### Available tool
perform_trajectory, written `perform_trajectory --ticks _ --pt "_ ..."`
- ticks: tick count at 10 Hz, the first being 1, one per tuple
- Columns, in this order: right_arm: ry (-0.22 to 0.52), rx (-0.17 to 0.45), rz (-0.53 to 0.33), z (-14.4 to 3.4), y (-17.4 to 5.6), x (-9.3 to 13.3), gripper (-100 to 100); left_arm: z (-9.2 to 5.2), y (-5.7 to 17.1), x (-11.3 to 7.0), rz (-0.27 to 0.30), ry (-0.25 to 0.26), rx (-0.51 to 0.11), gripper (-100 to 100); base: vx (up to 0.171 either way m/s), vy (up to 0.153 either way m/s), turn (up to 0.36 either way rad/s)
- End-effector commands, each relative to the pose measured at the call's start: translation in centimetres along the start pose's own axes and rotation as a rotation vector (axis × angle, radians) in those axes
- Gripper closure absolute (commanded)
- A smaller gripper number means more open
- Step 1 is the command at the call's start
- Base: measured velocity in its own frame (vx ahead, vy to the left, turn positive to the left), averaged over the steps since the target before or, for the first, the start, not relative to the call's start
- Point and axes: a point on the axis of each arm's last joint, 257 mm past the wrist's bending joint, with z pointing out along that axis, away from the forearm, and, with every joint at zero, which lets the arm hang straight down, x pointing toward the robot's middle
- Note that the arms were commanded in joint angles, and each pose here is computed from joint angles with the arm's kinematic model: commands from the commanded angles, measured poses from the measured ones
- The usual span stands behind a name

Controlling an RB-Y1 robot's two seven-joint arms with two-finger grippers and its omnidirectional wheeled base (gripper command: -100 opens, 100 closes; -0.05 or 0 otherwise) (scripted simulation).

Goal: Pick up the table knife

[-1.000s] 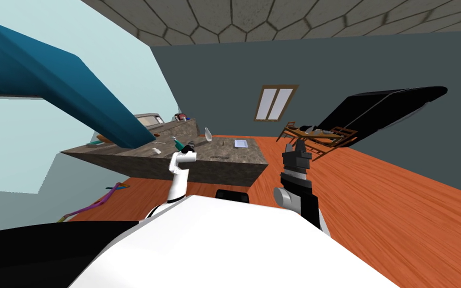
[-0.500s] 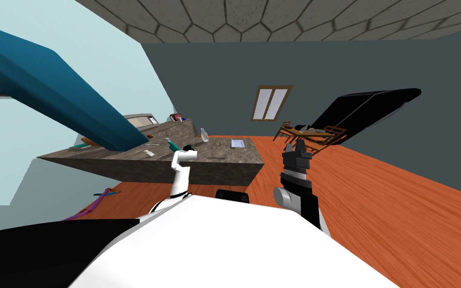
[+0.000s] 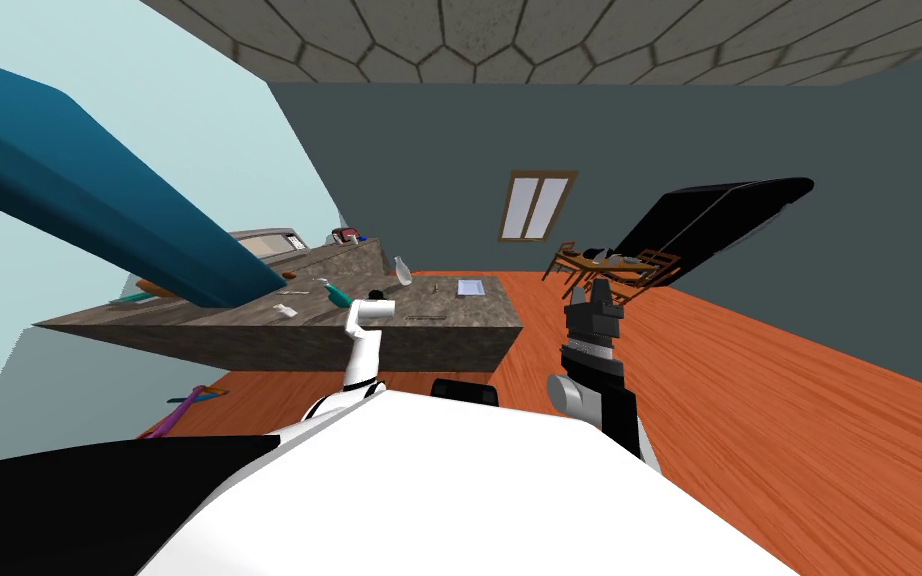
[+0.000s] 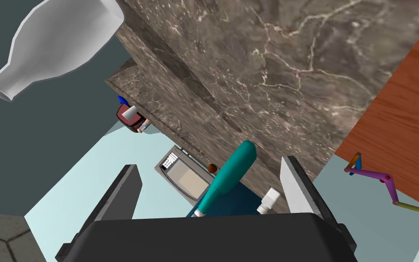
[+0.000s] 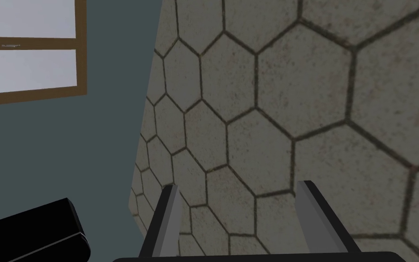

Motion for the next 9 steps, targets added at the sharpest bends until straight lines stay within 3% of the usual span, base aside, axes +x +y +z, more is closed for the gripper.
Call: perform_trajectory --ticks 1,4,5,6,9 --pt "0.000 0.000 0.000 0.0 0.0 0.0 0 0.5 1.3 0.1 0.007 -0.001 -0.067 -100 0.022 -0.049 -0.122" --pt "0.000 0.000 0.000 0.0 0.0 0.0 0 0.9 3.6 0.4 0.014 0.004 -0.169 -100 0.031 -0.068 -0.090" --pt "0.000 0.000 0.000 0.0 0.0 0.0 0 0.8 3.7 0.4 0.014 0.005 -0.176 -100 0.016 -0.031 0.011" --pt "0.000 0.000 0.000 0.0 0.0 0.0 0 1.1 5.0 0.5 0.023 0.004 -0.237 -100 0.031 -0.049 -0.104" --pt "0.000 0.000 0.000 0.0 0.0 0.0 0 1.0 7.1 0.8 0.031 0.009 -0.333 -100 0.032 -0.060 -0.090"
